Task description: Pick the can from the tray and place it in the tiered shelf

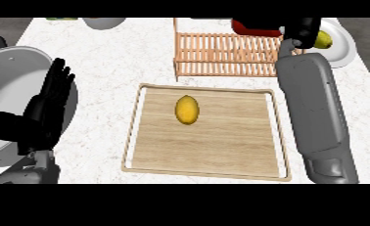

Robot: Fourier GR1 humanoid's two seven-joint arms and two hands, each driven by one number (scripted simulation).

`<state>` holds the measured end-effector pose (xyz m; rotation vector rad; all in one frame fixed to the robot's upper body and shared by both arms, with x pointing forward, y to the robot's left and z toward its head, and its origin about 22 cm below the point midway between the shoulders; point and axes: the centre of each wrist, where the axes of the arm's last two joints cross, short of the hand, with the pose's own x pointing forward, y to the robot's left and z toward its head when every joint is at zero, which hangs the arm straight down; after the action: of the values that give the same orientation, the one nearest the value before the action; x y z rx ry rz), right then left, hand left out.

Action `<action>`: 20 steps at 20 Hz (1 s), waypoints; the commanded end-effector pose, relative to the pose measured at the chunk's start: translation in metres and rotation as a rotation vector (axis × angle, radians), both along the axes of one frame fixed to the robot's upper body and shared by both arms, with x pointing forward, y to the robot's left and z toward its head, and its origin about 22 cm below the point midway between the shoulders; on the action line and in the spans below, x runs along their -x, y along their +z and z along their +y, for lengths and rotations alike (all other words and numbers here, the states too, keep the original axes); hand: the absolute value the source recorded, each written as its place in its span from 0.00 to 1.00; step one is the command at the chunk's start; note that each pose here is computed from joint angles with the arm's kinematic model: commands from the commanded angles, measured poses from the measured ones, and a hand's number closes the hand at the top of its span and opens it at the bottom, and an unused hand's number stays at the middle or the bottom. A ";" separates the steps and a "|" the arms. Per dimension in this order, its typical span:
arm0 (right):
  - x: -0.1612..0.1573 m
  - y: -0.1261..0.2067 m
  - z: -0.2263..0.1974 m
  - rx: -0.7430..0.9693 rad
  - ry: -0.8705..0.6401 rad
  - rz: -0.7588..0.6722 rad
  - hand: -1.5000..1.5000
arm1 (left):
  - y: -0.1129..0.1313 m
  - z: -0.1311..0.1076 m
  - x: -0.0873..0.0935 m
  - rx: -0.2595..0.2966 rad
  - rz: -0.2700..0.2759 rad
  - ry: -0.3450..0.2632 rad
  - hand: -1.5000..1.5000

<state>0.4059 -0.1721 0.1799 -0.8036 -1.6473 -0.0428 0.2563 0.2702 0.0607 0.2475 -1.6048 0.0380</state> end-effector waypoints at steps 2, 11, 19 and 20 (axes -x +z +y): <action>0.021 0.033 -0.024 -0.059 -0.110 -0.049 0.00 | -0.002 -0.006 0.011 -0.002 0.014 -0.010 0.50; 0.109 0.041 -0.122 -0.116 -0.223 0.020 0.00 | -0.004 0.008 0.006 -0.009 -0.005 0.023 0.50; 0.190 0.043 -0.171 -0.136 -0.153 0.016 0.00 | -0.005 0.001 -0.006 -0.014 -0.015 0.029 0.50; 0.188 0.036 -0.203 -0.154 -0.156 -0.002 0.00 | -0.003 -0.007 0.009 -0.004 -0.013 -0.005 0.50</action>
<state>0.2465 -0.3404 0.2217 -0.8282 -1.5382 -0.2751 0.2551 0.2738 0.0563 0.2649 -1.6050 0.0488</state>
